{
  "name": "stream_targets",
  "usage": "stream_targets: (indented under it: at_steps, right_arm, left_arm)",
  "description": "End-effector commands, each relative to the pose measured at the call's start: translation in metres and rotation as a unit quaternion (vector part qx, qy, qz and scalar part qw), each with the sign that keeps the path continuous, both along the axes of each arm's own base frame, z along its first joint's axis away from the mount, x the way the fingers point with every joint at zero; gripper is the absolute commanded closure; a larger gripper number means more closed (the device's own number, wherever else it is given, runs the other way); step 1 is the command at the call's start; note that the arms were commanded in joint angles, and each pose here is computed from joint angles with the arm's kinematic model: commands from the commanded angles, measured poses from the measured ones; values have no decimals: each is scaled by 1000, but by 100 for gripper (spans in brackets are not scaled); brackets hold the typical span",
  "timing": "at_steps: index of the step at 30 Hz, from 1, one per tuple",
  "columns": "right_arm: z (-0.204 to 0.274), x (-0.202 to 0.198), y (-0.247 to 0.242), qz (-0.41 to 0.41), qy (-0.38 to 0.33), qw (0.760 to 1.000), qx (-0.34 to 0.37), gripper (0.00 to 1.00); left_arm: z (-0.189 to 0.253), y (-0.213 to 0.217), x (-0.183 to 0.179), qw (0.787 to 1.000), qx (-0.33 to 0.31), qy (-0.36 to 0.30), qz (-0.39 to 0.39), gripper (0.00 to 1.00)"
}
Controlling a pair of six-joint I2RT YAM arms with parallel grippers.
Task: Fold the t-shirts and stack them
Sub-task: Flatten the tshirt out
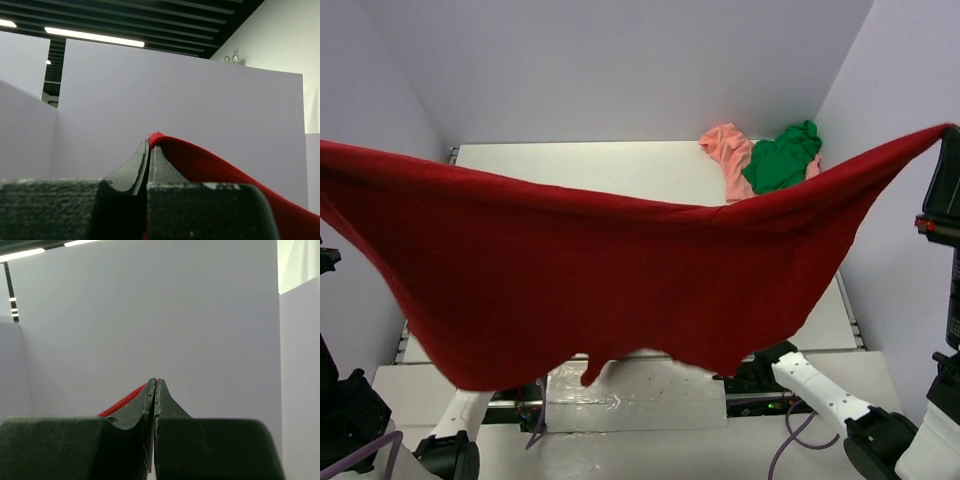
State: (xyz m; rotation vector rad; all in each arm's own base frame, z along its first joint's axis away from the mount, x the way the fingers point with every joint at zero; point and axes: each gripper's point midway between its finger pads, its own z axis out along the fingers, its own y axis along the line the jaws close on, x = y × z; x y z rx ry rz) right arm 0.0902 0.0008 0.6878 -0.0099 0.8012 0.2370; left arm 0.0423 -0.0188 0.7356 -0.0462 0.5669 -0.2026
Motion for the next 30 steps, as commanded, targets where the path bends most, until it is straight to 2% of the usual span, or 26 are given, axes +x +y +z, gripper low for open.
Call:
stream_targets:
  at_steps: [1, 2, 5, 6, 8, 10, 11, 12, 14, 15, 17, 19, 22, 24, 25, 30]
  right_arm:
    - [8, 46, 14, -13, 29, 999, -9, 100]
    - [3, 72, 22, -21, 53, 998, -22, 100]
    - [-1, 107, 30, -37, 84, 995, -36, 100]
    - [-13, 141, 43, -38, 114, 992, -50, 100]
    - [-27, 176, 53, -47, 145, 986, -62, 100]
    - [-60, 234, 72, -59, 193, 976, -84, 100]
    - [-74, 254, 79, -59, 210, 972, -92, 100]
    - [-107, 289, 93, -58, 246, 961, -112, 100]
    - [-135, 322, 104, -65, 269, 952, -127, 100]
    - [-169, 350, 116, -61, 299, 941, -143, 100]
    - [-193, 376, 124, -66, 313, 935, -156, 100]
    - [-233, 412, 135, -70, 349, 917, -178, 100]
    - [-280, 450, 145, -75, 382, 900, -196, 100]
    - [-308, 471, 151, -80, 403, 887, -209, 100]
    - [-318, 477, 152, -82, 411, 883, -210, 100]
    - [-368, 510, 153, -95, 437, 866, -224, 100]
  left_arm:
    - [2, -1, 38, 1000, 2, 18, -4, 100]
    - [1, -2, 48, 1000, 2, 22, -10, 100]
    - [-6, 2, 82, 999, 2, 35, -13, 100]
    - [-17, 6, 104, 999, -2, 51, -15, 100]
    - [-26, 13, 139, 998, -9, 64, -14, 100]
    - [-65, 24, 199, 993, -15, 120, -13, 100]
    - [-72, 28, 213, 993, -15, 116, -10, 100]
    - [-109, 31, 247, 988, -16, 153, -10, 100]
    - [-151, 38, 290, 982, -26, 188, 5, 100]
    - [-182, 39, 311, 979, -9, 204, 24, 100]
    - [-229, 34, 350, 970, 0, 241, 35, 100]
    - [-288, 28, 389, 958, 7, 285, 32, 100]
    - [-341, 22, 418, 949, 21, 313, 34, 100]
    - [-388, 18, 440, 936, 33, 350, 36, 100]
    - [-395, 18, 445, 937, 35, 345, 37, 100]
    - [-472, 26, 476, 915, 44, 396, 60, 100]
